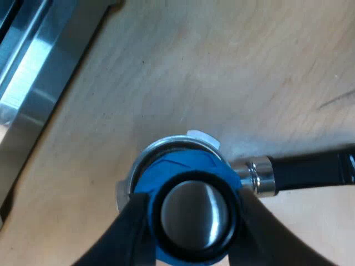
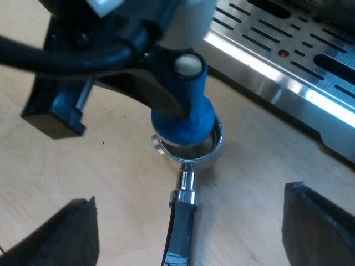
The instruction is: Grind coffee beans and then tamp
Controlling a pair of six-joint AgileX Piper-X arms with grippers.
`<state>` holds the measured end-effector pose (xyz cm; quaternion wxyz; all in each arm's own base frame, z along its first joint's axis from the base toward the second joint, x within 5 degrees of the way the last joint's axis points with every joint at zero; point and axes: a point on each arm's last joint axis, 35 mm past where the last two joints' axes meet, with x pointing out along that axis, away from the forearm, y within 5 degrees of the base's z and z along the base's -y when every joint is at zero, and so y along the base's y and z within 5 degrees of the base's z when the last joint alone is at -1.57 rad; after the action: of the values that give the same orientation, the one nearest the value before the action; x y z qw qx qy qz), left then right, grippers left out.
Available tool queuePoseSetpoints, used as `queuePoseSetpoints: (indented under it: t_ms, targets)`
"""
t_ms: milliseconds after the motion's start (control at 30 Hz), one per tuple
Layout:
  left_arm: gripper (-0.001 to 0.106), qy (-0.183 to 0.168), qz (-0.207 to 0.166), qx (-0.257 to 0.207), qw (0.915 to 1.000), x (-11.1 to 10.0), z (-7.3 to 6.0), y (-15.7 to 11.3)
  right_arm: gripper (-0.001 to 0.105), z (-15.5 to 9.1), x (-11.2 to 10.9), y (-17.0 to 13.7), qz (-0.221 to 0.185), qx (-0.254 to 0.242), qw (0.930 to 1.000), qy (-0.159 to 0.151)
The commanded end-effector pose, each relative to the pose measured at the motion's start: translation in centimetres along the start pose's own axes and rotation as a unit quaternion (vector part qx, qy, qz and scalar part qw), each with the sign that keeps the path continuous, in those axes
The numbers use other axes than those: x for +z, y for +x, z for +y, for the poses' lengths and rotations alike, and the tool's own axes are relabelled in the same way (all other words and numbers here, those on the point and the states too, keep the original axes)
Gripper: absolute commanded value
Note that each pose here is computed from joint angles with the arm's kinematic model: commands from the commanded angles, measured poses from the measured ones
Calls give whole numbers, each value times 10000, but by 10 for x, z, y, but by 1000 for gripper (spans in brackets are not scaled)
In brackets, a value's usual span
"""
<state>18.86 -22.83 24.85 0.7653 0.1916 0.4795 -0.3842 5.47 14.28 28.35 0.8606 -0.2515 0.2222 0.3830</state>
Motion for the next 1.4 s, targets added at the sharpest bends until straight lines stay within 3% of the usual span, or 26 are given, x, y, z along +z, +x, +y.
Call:
queuePoseSetpoints:
  t_ms: [33, 533, 933, 1100, 1400]
  targets:
    - [0, 50, -152, 73, 9998, 6, -1, 1, 70, -1, 1, -2, -64, -38, 10000, 9]
    - [0, 55, -242, 71, 9997, 8, -1, 1, 70, -1, 1, -2, -64, -38, 10000, 9]
    - [0, 36, -121, 80, 9999, -11, 2, 18, 70, -1, 1, -2, -64, -38, 10000, 9]
    - [0, 36, -366, 139, 9992, -6, 3, 18, 70, -1, 1, -2, -64, -38, 10000, 9]
    - [0, 34, -332, 140, 9993, -6, 3, 18, 70, -1, 1, -2, -65, -69, 10000, 9]
